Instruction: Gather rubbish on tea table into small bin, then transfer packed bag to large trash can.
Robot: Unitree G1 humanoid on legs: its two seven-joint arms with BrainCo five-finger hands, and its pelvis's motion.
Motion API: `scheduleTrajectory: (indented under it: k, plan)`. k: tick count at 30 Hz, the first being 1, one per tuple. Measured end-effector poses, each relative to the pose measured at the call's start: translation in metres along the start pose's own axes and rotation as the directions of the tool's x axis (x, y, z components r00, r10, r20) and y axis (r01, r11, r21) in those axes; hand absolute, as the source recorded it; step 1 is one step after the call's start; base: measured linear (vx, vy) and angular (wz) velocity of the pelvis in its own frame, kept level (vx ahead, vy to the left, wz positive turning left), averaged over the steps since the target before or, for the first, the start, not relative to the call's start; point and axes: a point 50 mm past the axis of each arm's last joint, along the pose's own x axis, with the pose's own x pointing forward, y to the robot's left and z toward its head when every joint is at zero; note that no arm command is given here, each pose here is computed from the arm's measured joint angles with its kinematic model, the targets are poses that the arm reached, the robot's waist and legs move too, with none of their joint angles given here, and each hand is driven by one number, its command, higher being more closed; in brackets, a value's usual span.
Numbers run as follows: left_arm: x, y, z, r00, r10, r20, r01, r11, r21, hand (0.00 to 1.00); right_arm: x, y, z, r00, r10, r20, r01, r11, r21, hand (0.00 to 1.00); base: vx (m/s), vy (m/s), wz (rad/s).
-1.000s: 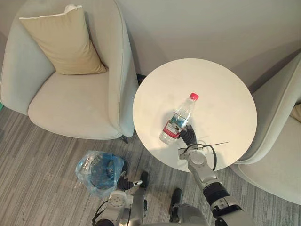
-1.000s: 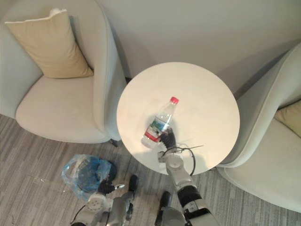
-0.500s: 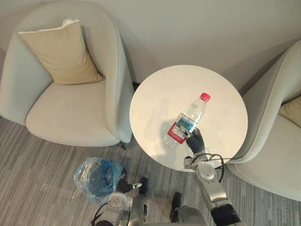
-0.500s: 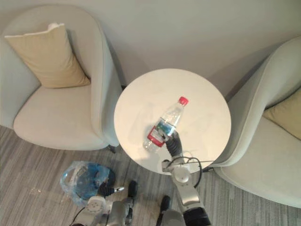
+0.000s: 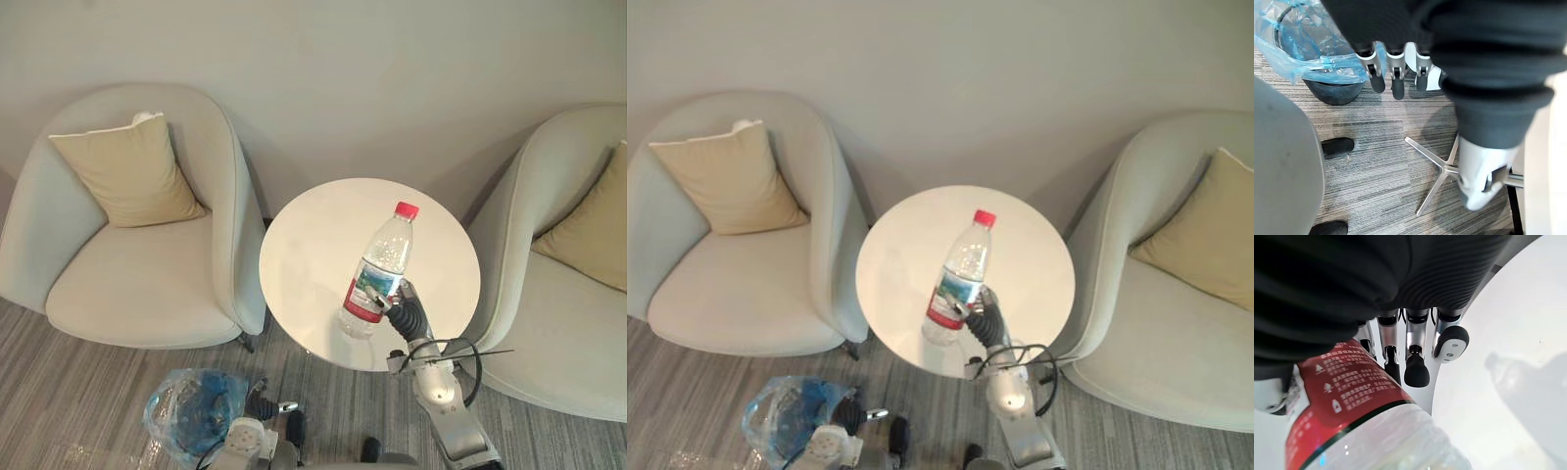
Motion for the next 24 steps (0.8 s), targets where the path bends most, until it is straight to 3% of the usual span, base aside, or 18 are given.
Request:
scheduleTrajectory:
  k: [7, 17, 21, 24]
  plan:
    - [-0.001, -0.001, -0.005, 1.0, -0.009, -0.017, 0.009, 1.0, 0.013, 0.0, -0.004, 0.003, -0.002, 0.999, 0.045, -0.001, -0.045, 0.998, -0.038, 1.0, -0.04, -0.022, 0.18]
    - [0.001, -0.008, 0.009, 0.999, -0.038, 0.038, 0.037, 0.999, 0.004, 0.0, 0.035, -0.015, 0.017, 0.991, 0.034, 0.133, -0.008, 0.981, -0.192, 1.0, -0.15, -0.01, 0.6]
    - [-0.006, -0.036, 0.01, 0.992, -0.12, 0.049, 0.118, 0.992, 0.052, 0.0, 0.037, -0.033, 0.015, 0.99, -0.053, 0.131, 0.08, 0.973, -0.216, 1.0, -0.17, 0.173, 1.01]
    - [-0.005, -0.04, 0.017, 0.986, -0.147, 0.074, 0.138, 0.984, 0.115, 0.0, 0.038, -0.04, 0.01, 0.99, -0.103, 0.095, 0.122, 0.969, -0.214, 1.0, -0.2, 0.339, 1.05]
